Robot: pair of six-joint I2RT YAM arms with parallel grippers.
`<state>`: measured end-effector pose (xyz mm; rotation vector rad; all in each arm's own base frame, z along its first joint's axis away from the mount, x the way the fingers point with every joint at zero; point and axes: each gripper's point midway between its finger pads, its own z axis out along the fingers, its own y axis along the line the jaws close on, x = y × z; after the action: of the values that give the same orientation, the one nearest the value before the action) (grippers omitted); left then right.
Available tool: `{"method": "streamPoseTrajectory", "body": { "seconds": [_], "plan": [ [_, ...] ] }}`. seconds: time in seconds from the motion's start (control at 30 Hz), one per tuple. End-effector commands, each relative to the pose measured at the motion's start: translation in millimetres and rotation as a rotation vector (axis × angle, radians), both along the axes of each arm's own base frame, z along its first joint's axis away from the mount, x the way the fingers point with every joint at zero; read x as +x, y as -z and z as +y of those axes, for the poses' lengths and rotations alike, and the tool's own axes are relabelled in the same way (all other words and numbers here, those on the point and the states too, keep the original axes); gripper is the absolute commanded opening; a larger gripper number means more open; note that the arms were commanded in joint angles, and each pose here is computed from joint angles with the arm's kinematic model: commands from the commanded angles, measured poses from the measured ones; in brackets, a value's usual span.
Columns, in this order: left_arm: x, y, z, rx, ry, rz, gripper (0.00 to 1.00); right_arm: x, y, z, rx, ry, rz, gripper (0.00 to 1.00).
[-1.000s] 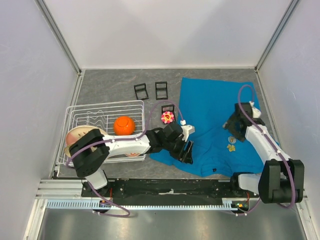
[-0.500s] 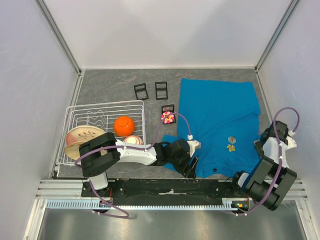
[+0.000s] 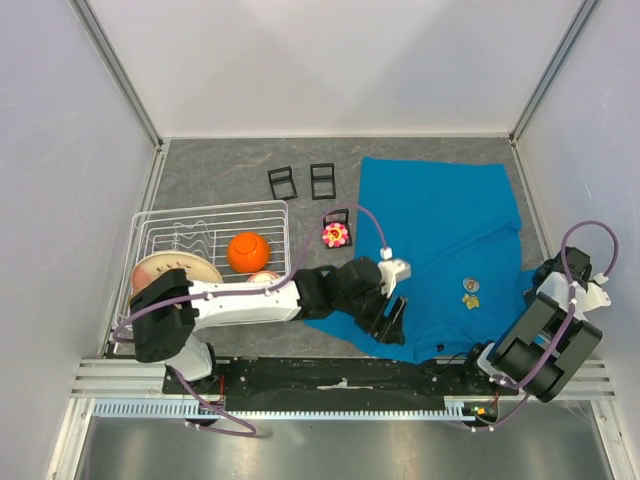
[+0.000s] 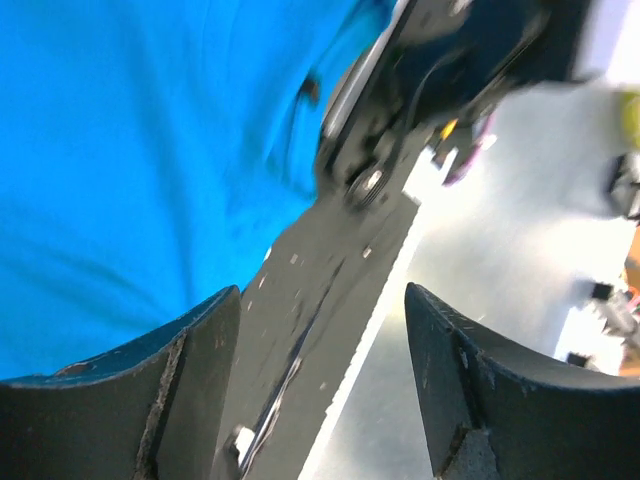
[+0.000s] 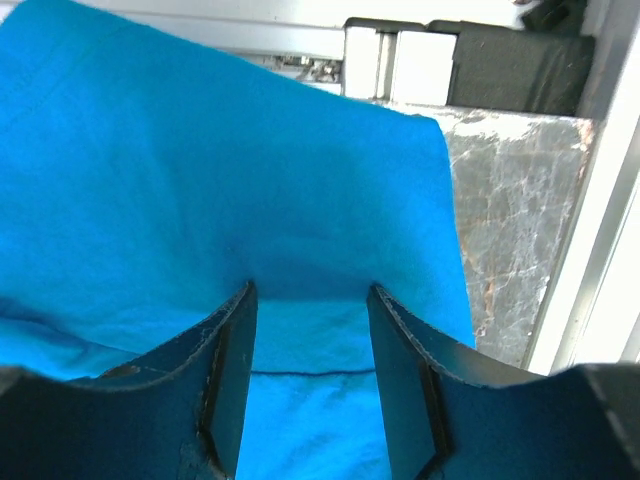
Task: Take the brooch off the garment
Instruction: Place the brooch in the brooch box, then adjust the brooch on the clothes.
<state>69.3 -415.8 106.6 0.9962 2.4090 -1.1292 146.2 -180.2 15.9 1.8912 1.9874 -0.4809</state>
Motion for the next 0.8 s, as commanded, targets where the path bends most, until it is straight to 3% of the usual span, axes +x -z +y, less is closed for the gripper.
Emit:
{"method": "streamPoseTrajectory", "body": {
  "seconds": [0.0, 0.07, 0.13, 0.17, 0.2, 0.27, 0.33, 0.37, 0.43, 0.5, 0.63, 0.77],
  "plan": [
    [29, -73, -31, -0.194, -0.002, -0.019, 0.74, 9, -29, -26, -0.134, -0.034, -0.018, 0.57],
    [53, -92, -47, -0.274, -0.017, 0.026, 0.74, 32, -36, -8, -0.136, -0.146, -0.079, 0.61],
    [78, -81, -63, -0.302, -0.052, 0.099, 0.72, 59, -50, 22, -0.157, -0.293, -0.158, 0.63],
    [84, -103, -77, -0.381, -0.011, 0.100, 0.70, 64, -55, 31, -0.177, -0.335, -0.161, 0.65],
    [94, -78, -89, -0.352, -0.015, 0.139, 0.68, 69, -62, 41, -0.188, -0.367, -0.173, 0.66],
    [104, -88, -114, -0.389, 0.036, 0.150, 0.64, 86, -60, 76, -0.149, -0.530, -0.194, 0.68],
    [111, -55, -133, -0.358, 0.061, 0.218, 0.58, 83, -43, 92, -0.073, -0.576, -0.113, 0.69],
    [114, -68, -145, -0.393, 0.092, 0.212, 0.58, 83, -32, 99, -0.028, -0.591, -0.076, 0.67],
    [121, -43, -155, -0.363, 0.085, 0.242, 0.58, 88, -30, 113, 0.012, -0.618, -0.063, 0.61],
    [127, -44, -164, -0.375, 0.098, 0.236, 0.58, 91, -29, 120, 0.029, -0.634, -0.067, 0.55],
    [128, -27, -172, -0.356, 0.110, 0.293, 0.52, 103, -33, 130, 0.046, -0.695, -0.078, 0.55],
    [132, -4, -168, -0.312, 0.067, 0.353, 0.46, 111, -33, 155, 0.082, -0.788, -0.071, 0.65]
  ]
}}
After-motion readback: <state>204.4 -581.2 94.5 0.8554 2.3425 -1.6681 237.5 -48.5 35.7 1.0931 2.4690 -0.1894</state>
